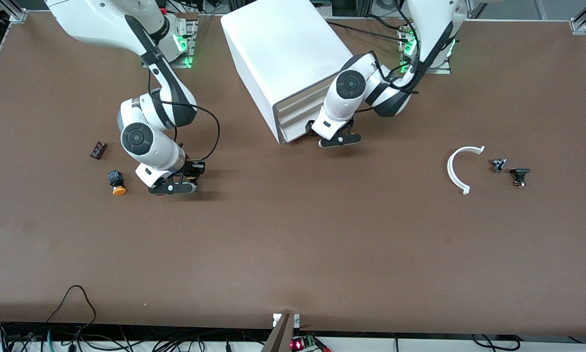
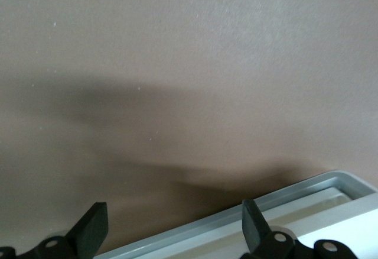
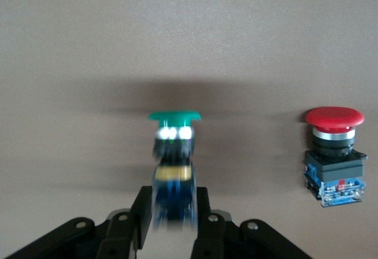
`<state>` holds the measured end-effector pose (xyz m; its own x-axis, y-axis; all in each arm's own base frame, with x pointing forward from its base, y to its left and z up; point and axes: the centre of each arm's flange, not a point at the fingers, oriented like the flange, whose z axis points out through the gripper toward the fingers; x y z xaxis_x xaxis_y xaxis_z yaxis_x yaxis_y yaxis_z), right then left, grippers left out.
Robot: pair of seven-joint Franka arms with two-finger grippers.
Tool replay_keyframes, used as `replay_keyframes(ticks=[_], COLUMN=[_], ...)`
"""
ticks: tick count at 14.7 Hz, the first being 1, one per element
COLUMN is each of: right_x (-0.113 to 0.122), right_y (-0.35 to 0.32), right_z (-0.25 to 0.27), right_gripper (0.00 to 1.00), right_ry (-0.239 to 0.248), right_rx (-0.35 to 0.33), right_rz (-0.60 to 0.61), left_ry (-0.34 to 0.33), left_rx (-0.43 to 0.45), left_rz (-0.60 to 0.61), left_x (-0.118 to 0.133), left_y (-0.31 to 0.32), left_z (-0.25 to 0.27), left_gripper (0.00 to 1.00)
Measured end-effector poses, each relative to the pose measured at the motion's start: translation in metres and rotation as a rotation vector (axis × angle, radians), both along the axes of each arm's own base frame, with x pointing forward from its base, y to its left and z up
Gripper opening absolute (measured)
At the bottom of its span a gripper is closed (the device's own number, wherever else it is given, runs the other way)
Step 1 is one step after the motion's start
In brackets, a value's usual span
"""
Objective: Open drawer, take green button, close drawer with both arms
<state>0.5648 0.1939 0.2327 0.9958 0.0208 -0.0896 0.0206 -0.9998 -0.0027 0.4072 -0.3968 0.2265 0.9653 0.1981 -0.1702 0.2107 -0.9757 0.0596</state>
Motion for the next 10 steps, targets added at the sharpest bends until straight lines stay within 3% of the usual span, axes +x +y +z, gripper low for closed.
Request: replay_keyframes(ticks=[2,7,8,10], right_x=[0.002,0.022,0.029,0.04], right_y=[0.0,0.003,0.003,-0.001], right_z=[0.004,0.066,0.09,0.136], right_gripper=[0.49,0.93,1.0,1.0], right_ry=[-0.008,0.003,0.012,0.035], right_rx=[0.0,-0.02,-0.028,-0.045], right_rz=[-0.025,-0.062,-0.067,-0.084], left_ry=[0.014,0.016,0.013,0.002], left_rx=[0.007,-0.01,-0.011,-0.017], left_rz=[-0.014,-0.057,-0.055,-0.046], left_x=[-0.01,-0.029,-0.028,-0.023], left_y=[-0.001,-0.019,-0.018,-0.016], left_z=[-0.005,0.003,0.004,0.009], left_gripper=[1.0,1.0,1.0,1.0])
